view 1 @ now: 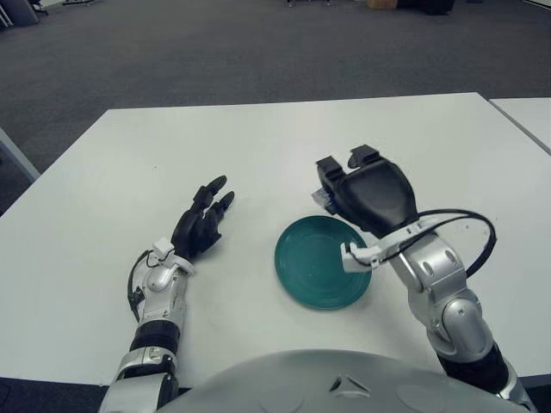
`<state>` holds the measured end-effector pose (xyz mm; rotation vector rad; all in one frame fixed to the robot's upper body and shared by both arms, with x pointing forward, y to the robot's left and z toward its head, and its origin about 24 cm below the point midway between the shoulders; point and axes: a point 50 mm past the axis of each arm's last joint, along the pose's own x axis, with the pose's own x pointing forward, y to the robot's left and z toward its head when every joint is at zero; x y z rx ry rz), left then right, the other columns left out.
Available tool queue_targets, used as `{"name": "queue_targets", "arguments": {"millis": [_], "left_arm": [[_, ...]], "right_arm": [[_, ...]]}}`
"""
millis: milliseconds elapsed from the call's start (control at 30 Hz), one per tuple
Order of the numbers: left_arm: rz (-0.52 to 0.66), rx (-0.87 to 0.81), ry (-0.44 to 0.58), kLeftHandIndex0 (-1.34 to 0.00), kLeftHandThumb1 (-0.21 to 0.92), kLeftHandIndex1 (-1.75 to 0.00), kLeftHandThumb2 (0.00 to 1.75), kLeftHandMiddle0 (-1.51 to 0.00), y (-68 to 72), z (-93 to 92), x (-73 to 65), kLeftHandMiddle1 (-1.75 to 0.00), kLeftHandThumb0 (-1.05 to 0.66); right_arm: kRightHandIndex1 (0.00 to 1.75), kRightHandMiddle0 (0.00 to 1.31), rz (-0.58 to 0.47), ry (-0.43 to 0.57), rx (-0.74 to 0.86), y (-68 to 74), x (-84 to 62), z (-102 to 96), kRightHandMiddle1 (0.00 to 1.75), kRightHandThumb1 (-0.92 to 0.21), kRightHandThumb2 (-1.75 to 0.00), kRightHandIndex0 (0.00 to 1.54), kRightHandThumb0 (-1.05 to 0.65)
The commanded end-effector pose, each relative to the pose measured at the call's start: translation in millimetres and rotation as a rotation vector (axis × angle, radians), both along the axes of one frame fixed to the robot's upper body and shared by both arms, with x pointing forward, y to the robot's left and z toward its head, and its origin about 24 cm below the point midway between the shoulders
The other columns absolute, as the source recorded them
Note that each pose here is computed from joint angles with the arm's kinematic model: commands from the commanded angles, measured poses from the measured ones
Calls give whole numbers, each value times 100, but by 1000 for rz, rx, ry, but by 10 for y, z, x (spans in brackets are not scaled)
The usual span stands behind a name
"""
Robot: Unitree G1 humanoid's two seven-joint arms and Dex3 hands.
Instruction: Put the gum into the plate.
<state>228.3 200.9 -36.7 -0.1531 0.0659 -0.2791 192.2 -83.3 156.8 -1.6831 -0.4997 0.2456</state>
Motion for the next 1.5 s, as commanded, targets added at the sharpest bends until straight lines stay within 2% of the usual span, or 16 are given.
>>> {"name": "queue_targets", "arguments": {"millis": [0,33,167,233,333,467,800,967,1100,1233,1267,1300,1367,1400,1467], "left_arm": [[3,-2,105,0,92,-51,87,-29,5,-189,-131,-11,-105],[3,5,114,0,92,-51,87,-29,20,-206,-138,-11,-105],[4,-26,52,0,92,-52,87,-29,-185,-118,-137,-11,-105],[7,-44,33,0,92,-53,86,-30,-219,-84,-129,-11,-105],[12,-62,72,0,92,-55,86,-30,-108,-122,-129,-10,-105],[9,-50,98,0,92,-56,85,-32,-53,-108,-122,-11,-105],[18,-12,130,0,92,-62,86,-36,-13,-122,-136,-15,-104],[18,-60,137,0,92,-62,85,-34,-50,-214,-136,-14,-103],[1,-76,102,0,92,-57,85,-31,-37,-162,-123,-12,-104],[-10,-76,99,0,92,-52,85,-29,-33,-151,-124,-11,-105],[-13,-75,98,0,92,-50,84,-28,-33,-145,-126,-11,-105],[-16,-74,94,0,92,-50,84,-28,-34,-134,-130,-11,-105],[-19,-76,96,0,92,-49,84,-27,-33,-125,-133,-10,-105],[-19,-77,99,0,92,-48,84,-26,-28,-124,-132,-10,-105],[-15,-83,103,0,92,-47,83,-25,-23,-123,-132,-9,-105]], "right_arm": [[83,52,21,-54,0,5,-68,24,164,-54,-94,44,-42],[84,51,28,-54,2,10,-72,18,165,-54,-95,44,-42],[85,46,51,-31,-1,34,-69,-21,171,-54,-99,42,-42],[86,45,58,-26,-7,38,-75,-24,172,-55,-100,42,-42],[87,44,68,-23,-11,42,-88,-33,174,-55,-101,41,-42],[91,44,75,-22,0,29,-115,-47,174,-55,-100,41,-42],[97,42,93,34,21,-7,-251,-55,174,-57,-98,38,-41],[98,40,95,60,32,-30,-304,-61,174,-59,-96,37,-40],[98,39,90,89,5,-49,-363,-53,175,-60,-94,34,-40],[97,36,88,106,-6,-54,-386,-72,175,-65,-89,31,-39],[93,30,90,110,-11,-55,-388,-76,175,-74,-75,30,-38],[90,28,97,116,-22,-57,-392,-83,175,-78,-71,30,-38],[75,12,117,143,-47,-66,-402,-89,149,-86,-67,29,-61],[70,9,127,158,-60,-69,-406,-90,133,-87,-69,26,-66],[40,4,150,194,-84,-107,-410,-57,83,-90,-79,24,-84]]}}
